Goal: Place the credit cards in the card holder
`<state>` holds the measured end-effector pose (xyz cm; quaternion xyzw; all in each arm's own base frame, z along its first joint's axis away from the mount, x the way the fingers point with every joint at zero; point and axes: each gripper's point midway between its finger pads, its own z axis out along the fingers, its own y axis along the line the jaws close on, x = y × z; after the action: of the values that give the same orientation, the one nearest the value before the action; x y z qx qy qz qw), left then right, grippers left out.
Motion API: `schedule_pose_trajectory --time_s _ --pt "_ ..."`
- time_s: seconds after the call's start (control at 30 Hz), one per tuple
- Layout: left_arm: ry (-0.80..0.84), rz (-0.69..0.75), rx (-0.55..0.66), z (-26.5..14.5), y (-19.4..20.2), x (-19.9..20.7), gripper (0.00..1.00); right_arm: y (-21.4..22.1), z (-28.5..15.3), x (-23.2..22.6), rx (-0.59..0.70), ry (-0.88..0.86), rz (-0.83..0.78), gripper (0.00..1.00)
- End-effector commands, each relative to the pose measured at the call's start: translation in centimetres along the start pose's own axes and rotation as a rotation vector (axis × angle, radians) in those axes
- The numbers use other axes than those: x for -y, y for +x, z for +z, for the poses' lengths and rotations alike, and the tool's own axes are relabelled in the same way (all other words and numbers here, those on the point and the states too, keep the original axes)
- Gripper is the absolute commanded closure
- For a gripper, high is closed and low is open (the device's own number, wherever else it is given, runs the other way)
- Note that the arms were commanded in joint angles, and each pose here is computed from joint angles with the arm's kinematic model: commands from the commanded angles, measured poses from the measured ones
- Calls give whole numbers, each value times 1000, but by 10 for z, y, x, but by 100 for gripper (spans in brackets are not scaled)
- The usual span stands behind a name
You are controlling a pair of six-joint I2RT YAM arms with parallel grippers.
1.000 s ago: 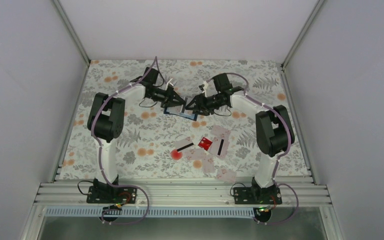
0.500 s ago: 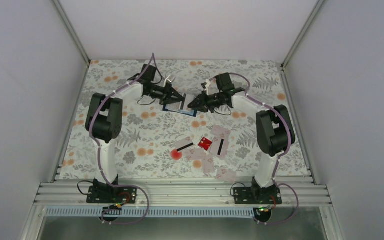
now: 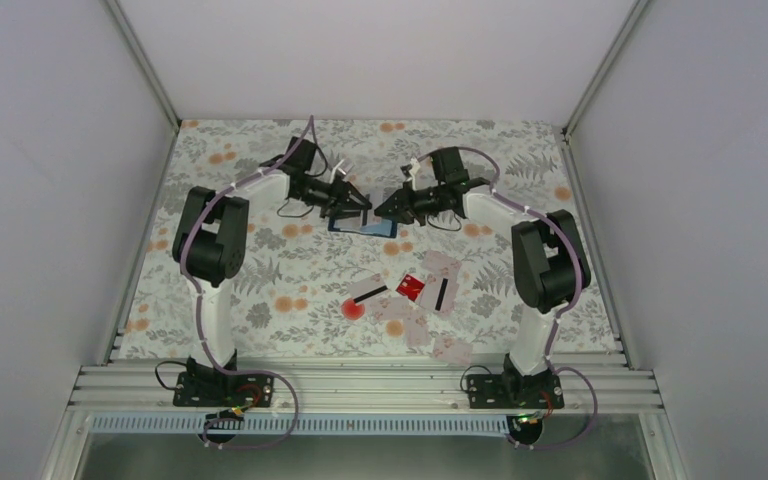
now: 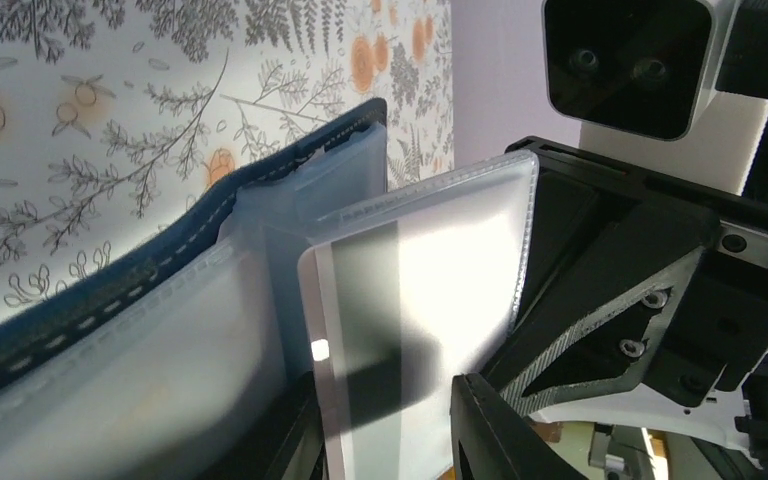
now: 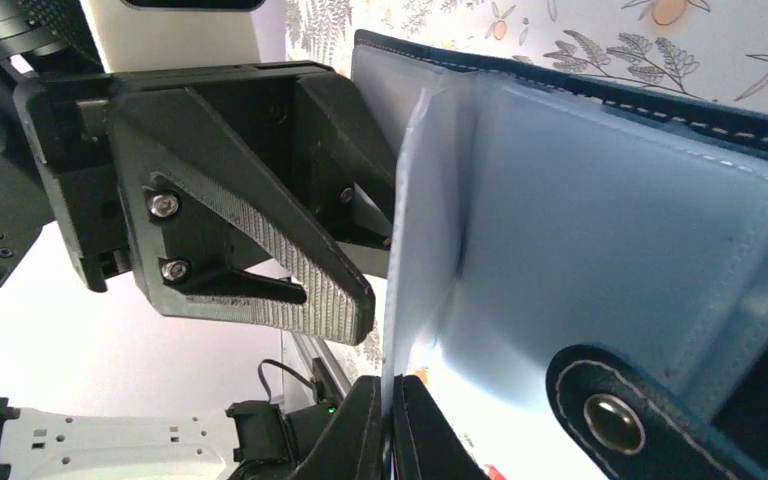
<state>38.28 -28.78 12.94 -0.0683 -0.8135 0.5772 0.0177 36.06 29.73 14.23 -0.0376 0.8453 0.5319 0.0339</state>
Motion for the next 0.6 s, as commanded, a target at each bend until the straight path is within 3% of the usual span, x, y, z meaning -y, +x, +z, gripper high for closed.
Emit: schedule_pose_trajectory --time_s 0.0,0.2,0.57 --pt "-2 1 -17 3 9 -4 67 3 6 10 -8 20 -15 96" --pt "-101 -12 -10 3 13 -27 53 4 14 37 -34 97 35 96" --pt "-278 -23 12 -5 15 -56 50 4 21 66 -68 233 77 96"
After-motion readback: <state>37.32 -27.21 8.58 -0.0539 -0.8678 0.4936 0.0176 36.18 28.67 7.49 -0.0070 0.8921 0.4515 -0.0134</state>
